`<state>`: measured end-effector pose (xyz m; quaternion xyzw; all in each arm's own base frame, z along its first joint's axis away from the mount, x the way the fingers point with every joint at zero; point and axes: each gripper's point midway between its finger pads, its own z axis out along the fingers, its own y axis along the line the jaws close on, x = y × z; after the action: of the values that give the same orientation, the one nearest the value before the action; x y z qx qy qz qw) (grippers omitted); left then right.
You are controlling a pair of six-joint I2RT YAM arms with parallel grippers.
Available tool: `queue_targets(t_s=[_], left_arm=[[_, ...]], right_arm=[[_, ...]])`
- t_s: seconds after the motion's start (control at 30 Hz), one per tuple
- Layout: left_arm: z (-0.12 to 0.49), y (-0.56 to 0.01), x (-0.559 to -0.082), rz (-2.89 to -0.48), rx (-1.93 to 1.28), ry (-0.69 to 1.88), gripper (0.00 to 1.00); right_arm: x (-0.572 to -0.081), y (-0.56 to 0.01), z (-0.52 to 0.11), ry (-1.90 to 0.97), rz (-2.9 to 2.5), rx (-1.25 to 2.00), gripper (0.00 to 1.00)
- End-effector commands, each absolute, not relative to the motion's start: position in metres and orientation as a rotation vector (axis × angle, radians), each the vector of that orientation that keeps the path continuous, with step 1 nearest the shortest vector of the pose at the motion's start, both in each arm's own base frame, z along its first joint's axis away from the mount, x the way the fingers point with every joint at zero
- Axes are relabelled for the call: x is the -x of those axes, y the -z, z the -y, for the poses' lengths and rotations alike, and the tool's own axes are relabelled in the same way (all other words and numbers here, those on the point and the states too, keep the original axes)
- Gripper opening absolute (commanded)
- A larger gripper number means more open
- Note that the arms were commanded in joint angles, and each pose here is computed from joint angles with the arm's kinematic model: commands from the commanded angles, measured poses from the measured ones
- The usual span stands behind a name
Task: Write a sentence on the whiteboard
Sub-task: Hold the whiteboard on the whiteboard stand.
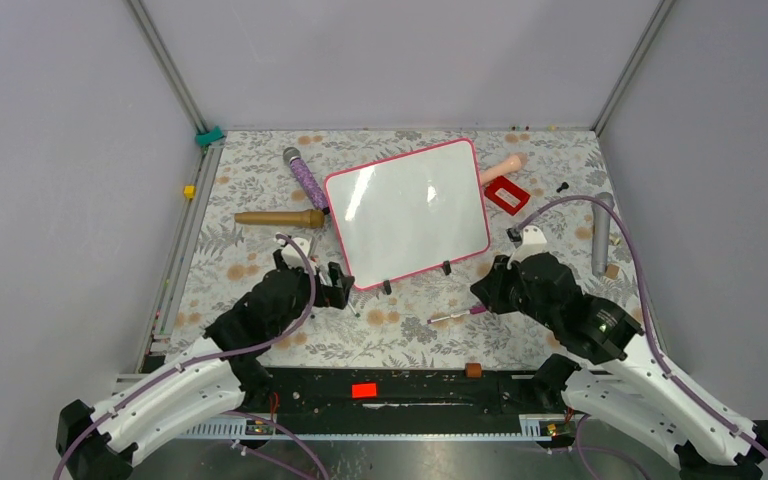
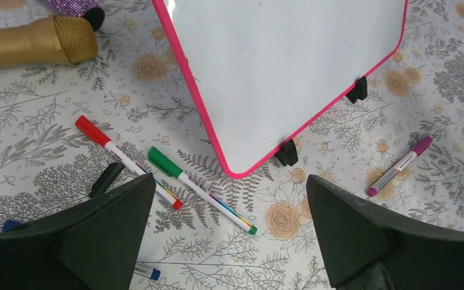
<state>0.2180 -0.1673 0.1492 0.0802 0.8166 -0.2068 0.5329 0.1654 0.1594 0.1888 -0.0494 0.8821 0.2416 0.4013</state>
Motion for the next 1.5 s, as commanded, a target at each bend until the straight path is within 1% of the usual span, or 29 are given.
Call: queue_targets(t_s=[0.0,0.13,0.33,0.53,0.73,0.97,1.27,1.47], left_arm=[[0.161,-0.175,-0.228,-1.839,-0.191,0.457,0.99],[0.162,-0.174,-0.225,-1.803,-0.189,0.495,0.99],[0.155,-0.159,-0.221,-1.761,-0.2,0.485,0.99],[0.158,-0.163,-0.221,-1.717,-0.207,0.507,0.99],[0.162,-0.157,-0.221,-1.724,-0.219,0.525,0.99],[0.167,-0.156,-0.221,-1.722,-0.243,0.536,0.99],[0.164,-0.157,-0.217,-1.711,-0.232,0.55,0.99],[0.163,-0.159,-0.216,-1.691,-0.228,0.56,0.99]], right_arm=[[-0.191,-0.216,-0.169,-0.612,-2.106,0.096,0.0],[-0.196,-0.231,-0.178,-0.627,-2.118,0.11,0.0],[-0.192,-0.215,-0.182,-0.665,-2.155,0.051,0.0],[-0.198,-0.218,-0.187,-0.701,-2.11,0.017,0.0],[-0.205,-0.228,-0.187,-0.649,-2.105,0.07,0.0],[-0.186,-0.233,-0.207,-0.768,-2.112,0.271,0.0],[-0.187,-0.242,-0.221,-0.84,-2.046,0.322,0.0],[-0.189,-0.245,-0.216,-0.85,-1.978,0.298,0.0]])
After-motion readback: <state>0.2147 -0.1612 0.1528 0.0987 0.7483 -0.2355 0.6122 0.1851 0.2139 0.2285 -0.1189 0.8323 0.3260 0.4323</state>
